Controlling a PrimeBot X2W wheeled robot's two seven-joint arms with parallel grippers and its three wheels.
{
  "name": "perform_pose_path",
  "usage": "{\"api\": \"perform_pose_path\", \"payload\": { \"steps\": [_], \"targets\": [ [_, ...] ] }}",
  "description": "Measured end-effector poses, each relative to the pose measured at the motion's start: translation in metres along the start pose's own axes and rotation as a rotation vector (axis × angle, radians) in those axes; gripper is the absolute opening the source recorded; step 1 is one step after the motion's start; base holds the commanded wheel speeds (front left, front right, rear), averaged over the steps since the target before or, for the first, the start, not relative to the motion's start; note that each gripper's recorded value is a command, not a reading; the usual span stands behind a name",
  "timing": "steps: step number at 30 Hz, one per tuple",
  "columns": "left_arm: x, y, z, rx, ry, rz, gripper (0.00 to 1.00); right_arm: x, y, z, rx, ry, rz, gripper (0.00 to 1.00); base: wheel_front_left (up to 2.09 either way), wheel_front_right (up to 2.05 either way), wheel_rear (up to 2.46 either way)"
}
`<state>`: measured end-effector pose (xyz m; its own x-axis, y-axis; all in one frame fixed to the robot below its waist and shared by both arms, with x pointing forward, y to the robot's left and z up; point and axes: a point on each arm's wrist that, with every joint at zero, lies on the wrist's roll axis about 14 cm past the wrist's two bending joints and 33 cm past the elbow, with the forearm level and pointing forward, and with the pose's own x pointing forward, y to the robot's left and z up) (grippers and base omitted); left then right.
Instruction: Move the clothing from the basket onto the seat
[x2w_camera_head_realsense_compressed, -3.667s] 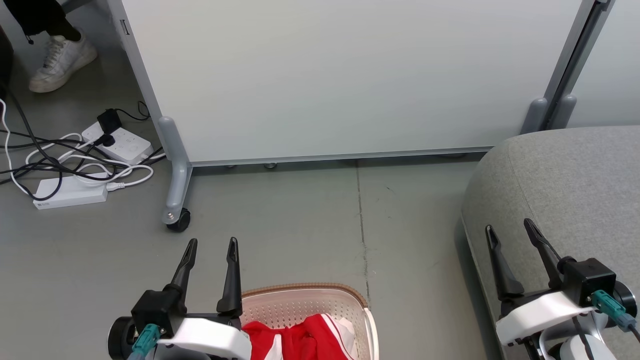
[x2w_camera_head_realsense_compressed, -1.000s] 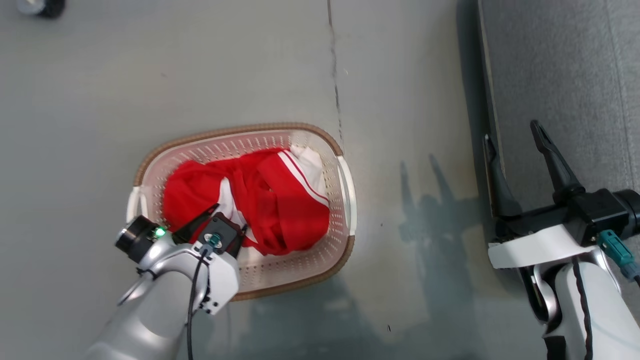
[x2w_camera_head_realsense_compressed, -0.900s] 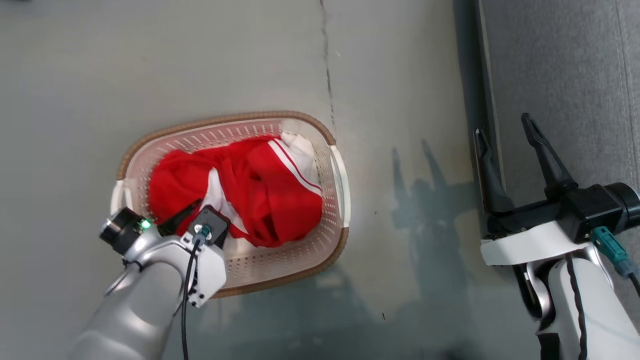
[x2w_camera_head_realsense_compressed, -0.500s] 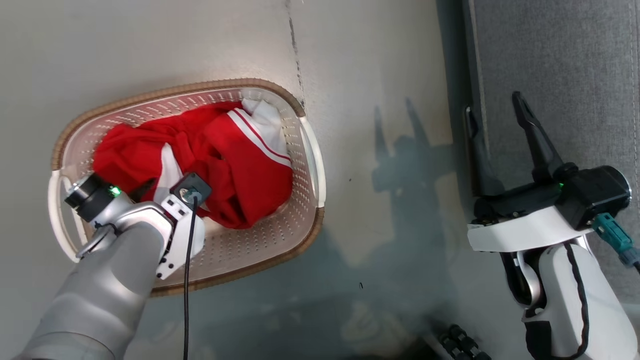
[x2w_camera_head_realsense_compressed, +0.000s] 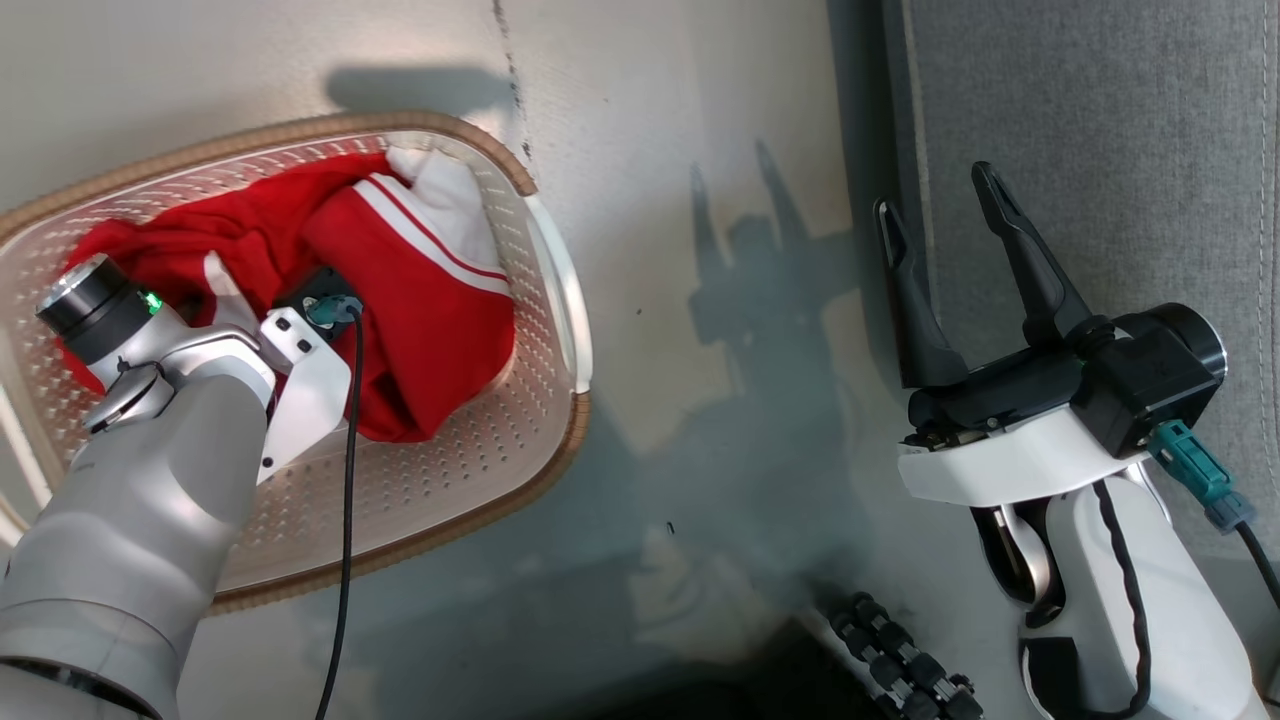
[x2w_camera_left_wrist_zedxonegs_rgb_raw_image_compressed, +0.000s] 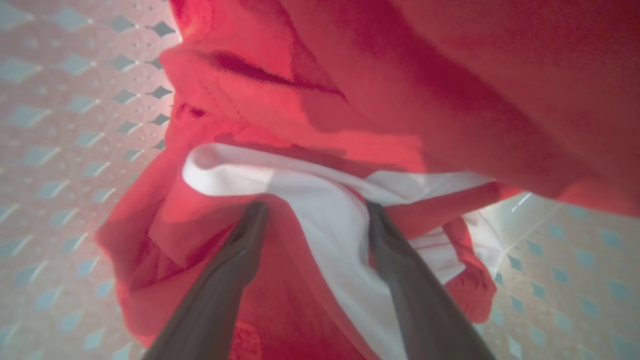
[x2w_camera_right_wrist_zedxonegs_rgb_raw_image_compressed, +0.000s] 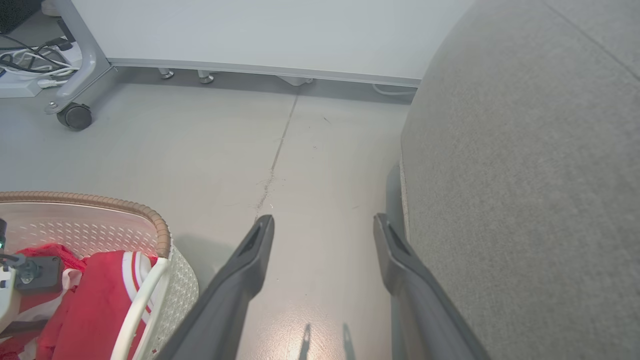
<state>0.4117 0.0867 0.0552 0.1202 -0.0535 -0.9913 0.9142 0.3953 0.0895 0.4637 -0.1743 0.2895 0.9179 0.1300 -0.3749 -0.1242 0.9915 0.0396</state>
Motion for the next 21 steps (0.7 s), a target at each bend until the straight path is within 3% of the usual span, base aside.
{"api": "perform_pose_path", "payload": {
  "steps": [6,18,19,20,21],
  "targets": [
    [0.012,-0.002,-0.002,0.056,0.060,-0.017,1.00,-0.001,-0.002,-0.009,-0.011,0.023,-0.001,1.00,0.00,0.00,0.00],
    [0.020,-0.018,-0.004,0.030,0.113,-0.065,1.00,0.000,-0.001,-0.016,-0.014,0.040,0.005,1.00,0.00,0.00,0.00],
    [0.020,-0.018,-0.004,0.026,0.110,-0.064,0.41,0.000,-0.002,-0.017,-0.013,0.045,0.002,1.00,0.00,0.00,0.00],
    [0.020,-0.019,-0.004,0.027,0.110,-0.064,0.00,0.000,-0.002,-0.018,-0.012,0.047,0.000,1.00,0.00,0.00,0.00],
    [0.019,-0.019,-0.003,0.026,0.109,-0.064,0.00,0.000,-0.003,-0.018,-0.013,0.046,-0.002,1.00,0.00,0.00,0.00]
  ]
}}
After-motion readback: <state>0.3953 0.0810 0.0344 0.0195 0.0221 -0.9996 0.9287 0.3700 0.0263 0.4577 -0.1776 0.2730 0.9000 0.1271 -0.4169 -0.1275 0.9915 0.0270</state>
